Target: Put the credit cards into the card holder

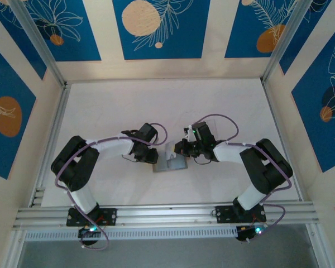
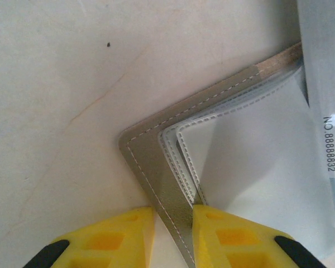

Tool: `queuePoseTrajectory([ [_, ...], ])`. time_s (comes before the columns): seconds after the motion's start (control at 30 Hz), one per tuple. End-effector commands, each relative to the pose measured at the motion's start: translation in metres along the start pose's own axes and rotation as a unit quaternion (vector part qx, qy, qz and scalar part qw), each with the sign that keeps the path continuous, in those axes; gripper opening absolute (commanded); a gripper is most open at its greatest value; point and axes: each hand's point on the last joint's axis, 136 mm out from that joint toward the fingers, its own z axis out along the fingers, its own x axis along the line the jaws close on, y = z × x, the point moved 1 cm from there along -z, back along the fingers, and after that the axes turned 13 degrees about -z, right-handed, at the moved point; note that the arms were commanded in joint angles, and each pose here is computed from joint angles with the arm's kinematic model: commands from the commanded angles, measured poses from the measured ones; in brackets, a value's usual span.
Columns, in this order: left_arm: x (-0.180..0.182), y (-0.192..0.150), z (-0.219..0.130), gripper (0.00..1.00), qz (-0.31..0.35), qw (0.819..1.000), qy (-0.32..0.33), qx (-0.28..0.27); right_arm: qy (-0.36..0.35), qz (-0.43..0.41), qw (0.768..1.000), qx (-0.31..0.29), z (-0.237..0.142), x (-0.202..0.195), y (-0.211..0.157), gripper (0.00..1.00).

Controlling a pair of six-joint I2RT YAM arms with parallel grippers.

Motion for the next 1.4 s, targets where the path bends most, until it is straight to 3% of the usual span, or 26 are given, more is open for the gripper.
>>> queuePoseTrajectory([
  [0.0,0.016,-0.023,0.026,0.24,-0.001,0.998,0.036,0.045,0.002,-0.007,1.000,0.005,0.003,-0.002,-0.007,0.00],
  [1.37,0.025,-0.029,0.037,0.23,-0.016,0.997,0.052,0.059,0.007,0.043,0.998,0.054,0.005,-0.017,-0.084,0.00],
])
